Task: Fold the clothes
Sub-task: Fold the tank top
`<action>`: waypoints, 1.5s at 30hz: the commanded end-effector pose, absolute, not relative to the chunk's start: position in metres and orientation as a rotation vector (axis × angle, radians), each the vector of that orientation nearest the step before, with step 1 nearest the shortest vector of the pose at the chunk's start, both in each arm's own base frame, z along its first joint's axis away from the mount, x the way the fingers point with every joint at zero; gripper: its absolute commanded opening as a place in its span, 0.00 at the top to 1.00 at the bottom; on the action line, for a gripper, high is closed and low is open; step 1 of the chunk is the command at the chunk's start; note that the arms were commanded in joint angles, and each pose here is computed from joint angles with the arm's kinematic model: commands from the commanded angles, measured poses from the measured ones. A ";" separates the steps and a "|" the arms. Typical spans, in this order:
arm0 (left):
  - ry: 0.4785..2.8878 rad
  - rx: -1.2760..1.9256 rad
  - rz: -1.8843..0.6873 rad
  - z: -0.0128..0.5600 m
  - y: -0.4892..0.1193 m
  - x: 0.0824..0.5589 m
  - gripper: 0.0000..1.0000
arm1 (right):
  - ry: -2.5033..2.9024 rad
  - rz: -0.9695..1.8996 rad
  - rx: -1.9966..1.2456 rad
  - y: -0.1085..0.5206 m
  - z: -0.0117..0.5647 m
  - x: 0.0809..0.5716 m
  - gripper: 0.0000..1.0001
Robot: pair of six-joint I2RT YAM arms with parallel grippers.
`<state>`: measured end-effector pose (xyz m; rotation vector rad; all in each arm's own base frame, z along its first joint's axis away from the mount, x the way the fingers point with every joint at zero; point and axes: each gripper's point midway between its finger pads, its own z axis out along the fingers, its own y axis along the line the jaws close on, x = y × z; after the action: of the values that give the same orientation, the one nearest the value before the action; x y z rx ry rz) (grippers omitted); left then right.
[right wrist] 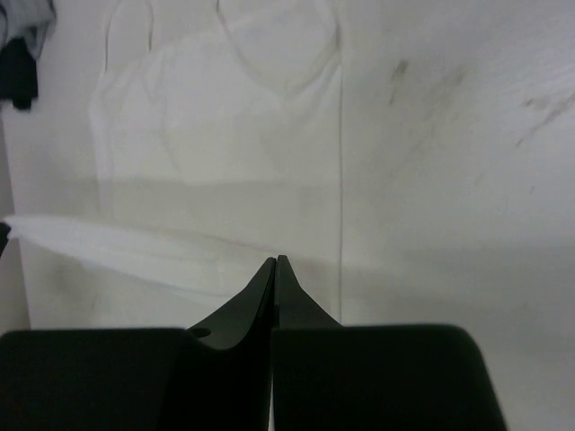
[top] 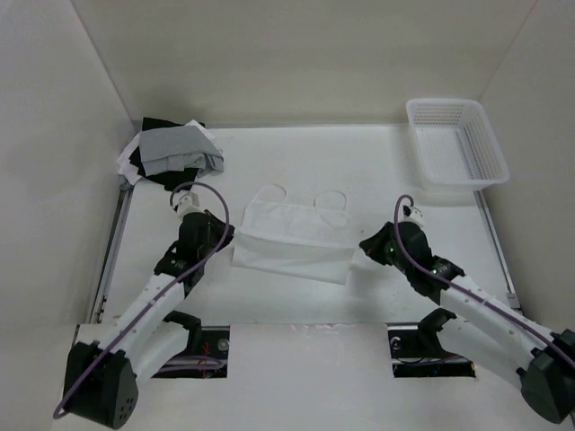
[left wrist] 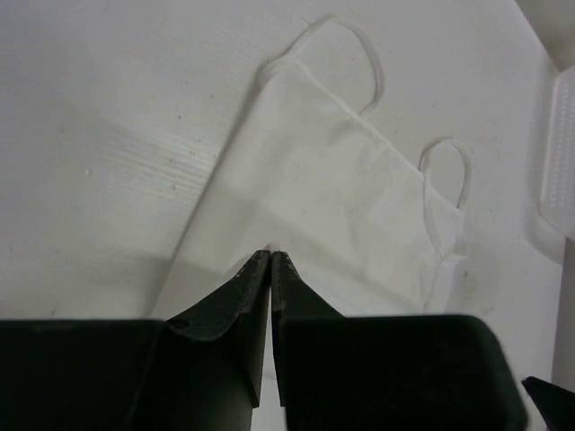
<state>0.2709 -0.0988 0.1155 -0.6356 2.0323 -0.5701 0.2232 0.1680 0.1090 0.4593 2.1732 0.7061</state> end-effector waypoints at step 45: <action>2.094 -0.623 -0.537 0.047 -0.105 0.331 0.59 | 2.201 0.710 0.449 0.177 0.061 0.258 0.52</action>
<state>0.3166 -0.0974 0.0308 -0.6347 2.1532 -0.4692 0.2514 0.1715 0.0510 0.4355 2.2441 0.6752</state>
